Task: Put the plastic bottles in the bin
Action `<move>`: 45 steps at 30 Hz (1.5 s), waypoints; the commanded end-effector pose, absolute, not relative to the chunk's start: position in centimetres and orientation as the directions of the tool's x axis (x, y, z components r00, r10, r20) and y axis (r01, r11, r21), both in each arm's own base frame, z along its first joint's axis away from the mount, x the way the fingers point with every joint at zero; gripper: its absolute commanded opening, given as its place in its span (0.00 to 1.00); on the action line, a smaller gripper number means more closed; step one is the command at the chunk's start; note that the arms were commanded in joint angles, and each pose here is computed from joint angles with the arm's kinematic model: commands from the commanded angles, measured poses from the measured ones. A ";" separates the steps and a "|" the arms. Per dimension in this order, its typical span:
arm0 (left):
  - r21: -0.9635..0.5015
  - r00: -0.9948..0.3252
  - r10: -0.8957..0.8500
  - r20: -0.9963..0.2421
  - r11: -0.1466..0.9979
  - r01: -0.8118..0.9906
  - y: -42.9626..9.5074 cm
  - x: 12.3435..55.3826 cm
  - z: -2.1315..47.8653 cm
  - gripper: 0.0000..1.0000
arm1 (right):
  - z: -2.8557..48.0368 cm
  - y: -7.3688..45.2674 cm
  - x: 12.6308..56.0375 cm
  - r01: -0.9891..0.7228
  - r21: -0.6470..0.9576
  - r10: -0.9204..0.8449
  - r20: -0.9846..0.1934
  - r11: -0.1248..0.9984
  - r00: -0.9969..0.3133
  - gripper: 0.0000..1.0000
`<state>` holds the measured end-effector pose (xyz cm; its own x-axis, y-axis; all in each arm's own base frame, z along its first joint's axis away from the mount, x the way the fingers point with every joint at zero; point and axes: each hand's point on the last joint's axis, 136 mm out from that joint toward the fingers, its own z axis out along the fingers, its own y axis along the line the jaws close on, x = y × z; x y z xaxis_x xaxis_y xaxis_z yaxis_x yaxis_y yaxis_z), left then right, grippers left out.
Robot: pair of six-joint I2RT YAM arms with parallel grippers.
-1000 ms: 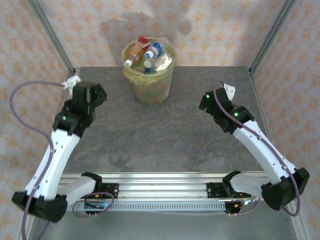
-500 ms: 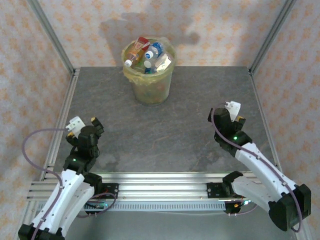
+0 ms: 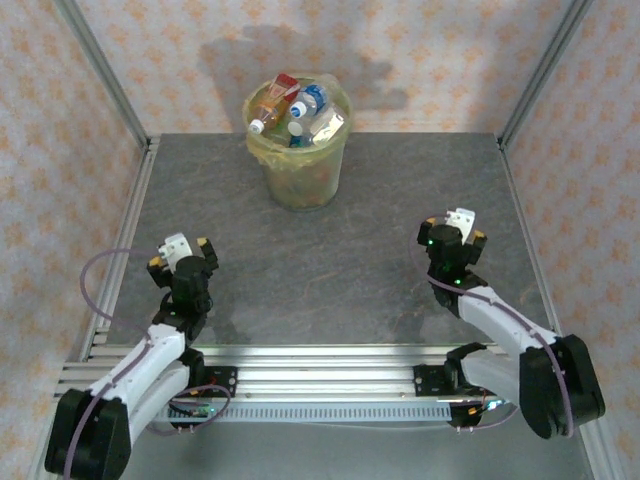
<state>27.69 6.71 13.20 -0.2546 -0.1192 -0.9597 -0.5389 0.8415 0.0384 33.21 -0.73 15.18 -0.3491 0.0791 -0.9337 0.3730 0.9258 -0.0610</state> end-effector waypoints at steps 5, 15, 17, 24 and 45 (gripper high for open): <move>0.022 -0.194 -0.090 -0.977 0.859 -0.512 6.9 30.5 14.1 1.00 | 15.7 0.0 35.7 0.296 0.009 0.092 -0.960 0.955 -0.265 0.99; 0.014 -0.199 -0.073 -0.977 0.915 -0.403 5.1 34.2 13.5 1.00 | 14.3 1.1 37.8 0.185 -0.094 -0.030 -0.946 0.978 -0.321 0.99; 0.021 -0.212 -0.065 -0.975 0.924 -0.381 4.7 34.9 13.0 1.00 | 14.0 0.9 37.9 0.177 -0.086 -0.024 -0.947 0.980 -0.321 0.99; 0.049 -0.268 -0.039 -0.963 0.949 -0.312 3.5 36.9 10.9 1.00 | 12.5 0.3 37.9 0.158 -0.035 0.017 -0.948 0.987 -0.317 0.99; 0.064 -0.369 -0.052 -0.928 0.954 -0.294 3.7 38.8 9.7 1.00 | 8.9 -2.9 39.4 0.239 0.089 0.173 -0.916 0.967 -0.362 0.99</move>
